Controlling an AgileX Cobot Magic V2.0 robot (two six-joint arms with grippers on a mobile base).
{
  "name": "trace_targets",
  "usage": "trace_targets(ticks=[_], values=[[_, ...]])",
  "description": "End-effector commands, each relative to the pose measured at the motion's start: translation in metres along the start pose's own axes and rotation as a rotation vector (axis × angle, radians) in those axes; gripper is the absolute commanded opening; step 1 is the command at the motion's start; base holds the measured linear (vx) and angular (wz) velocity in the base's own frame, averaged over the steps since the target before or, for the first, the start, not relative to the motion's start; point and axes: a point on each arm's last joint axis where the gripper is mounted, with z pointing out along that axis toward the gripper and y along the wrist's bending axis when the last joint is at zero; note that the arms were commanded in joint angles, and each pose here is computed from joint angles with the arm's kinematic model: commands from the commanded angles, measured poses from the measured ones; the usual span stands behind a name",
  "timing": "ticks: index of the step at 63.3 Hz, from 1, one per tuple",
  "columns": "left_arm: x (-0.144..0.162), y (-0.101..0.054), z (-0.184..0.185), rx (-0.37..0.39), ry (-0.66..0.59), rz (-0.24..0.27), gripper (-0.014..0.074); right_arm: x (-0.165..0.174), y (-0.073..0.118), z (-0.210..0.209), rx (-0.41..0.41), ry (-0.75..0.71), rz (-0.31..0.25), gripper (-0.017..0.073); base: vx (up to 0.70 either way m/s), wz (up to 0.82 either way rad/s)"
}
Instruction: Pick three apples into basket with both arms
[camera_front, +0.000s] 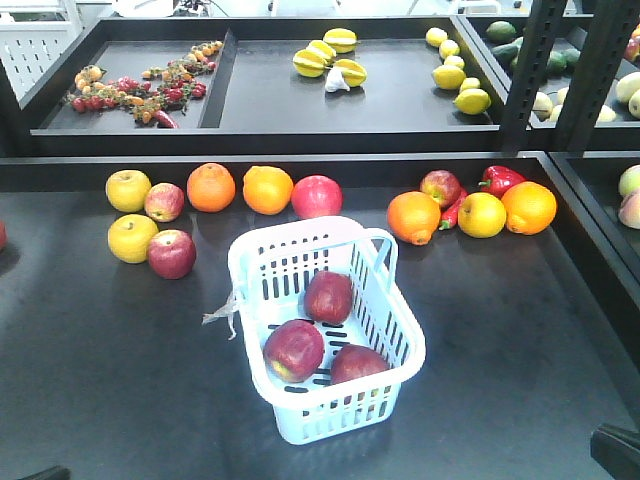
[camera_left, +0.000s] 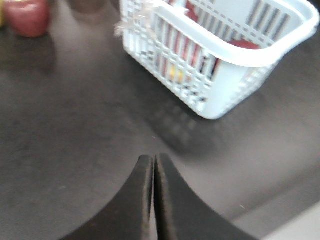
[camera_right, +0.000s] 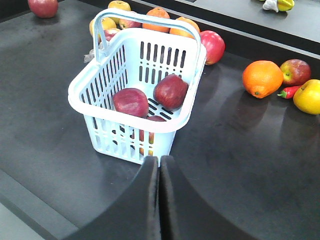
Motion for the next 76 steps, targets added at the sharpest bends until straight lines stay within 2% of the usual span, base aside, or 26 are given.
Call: trace_targets(ticks=[1, 5, 11, 14, 19, 33, 58, 69, 76], values=[[-0.005, 0.006, -0.003, -0.049, -0.170, -0.024, -0.0006, -0.013, -0.002, -0.003, 0.022, -0.077, 0.002, -0.0001, 0.00, 0.00], [-0.002, 0.007, -0.005, -0.052, -0.219, -0.013, -0.0006, -0.013, -0.002, -0.003, 0.022, -0.077, 0.002, -0.0001, 0.00, 0.00], [-0.007, 0.006, -0.011, -0.051, -0.298, 0.053, -0.0006, -0.013, -0.002, -0.003, 0.021, -0.077, 0.003, -0.0001, 0.00, 0.00], [-0.008, 0.006, -0.014, -0.060, -0.333, 0.108, -0.0006, -0.013, -0.002, -0.003, 0.021, -0.077, 0.003, -0.0001, 0.00, 0.00], [-0.009, 0.008, -0.018, -0.094, -0.371, 0.147, -0.0006, -0.013, -0.002, -0.003, 0.021, -0.077, 0.003, -0.0001, 0.00, 0.00], [-0.013, 0.017, -0.026, -0.247, -0.454, 0.109, -0.0006, -0.013, -0.002, -0.003, 0.021, -0.077, 0.003, -0.0001, 0.00, 0.00], [-0.016, 0.025, -0.043, -0.435, -0.618, 0.077, -0.0006, -0.013, -0.002, -0.003, 0.021, -0.077, 0.003, -0.0001, 0.00, 0.00], [-0.015, 0.027, -0.046, -0.497, -0.630, 0.050, -0.0006, -0.012, -0.002, -0.003, 0.020, -0.076, 0.003, -0.0001, 0.00, 0.00], [-0.014, 0.028, -0.046, -0.502, -0.623, 0.015, -0.0006, -0.012, -0.002, -0.003, 0.020, -0.076, 0.003, -0.0001, 0.00, 0.00]])
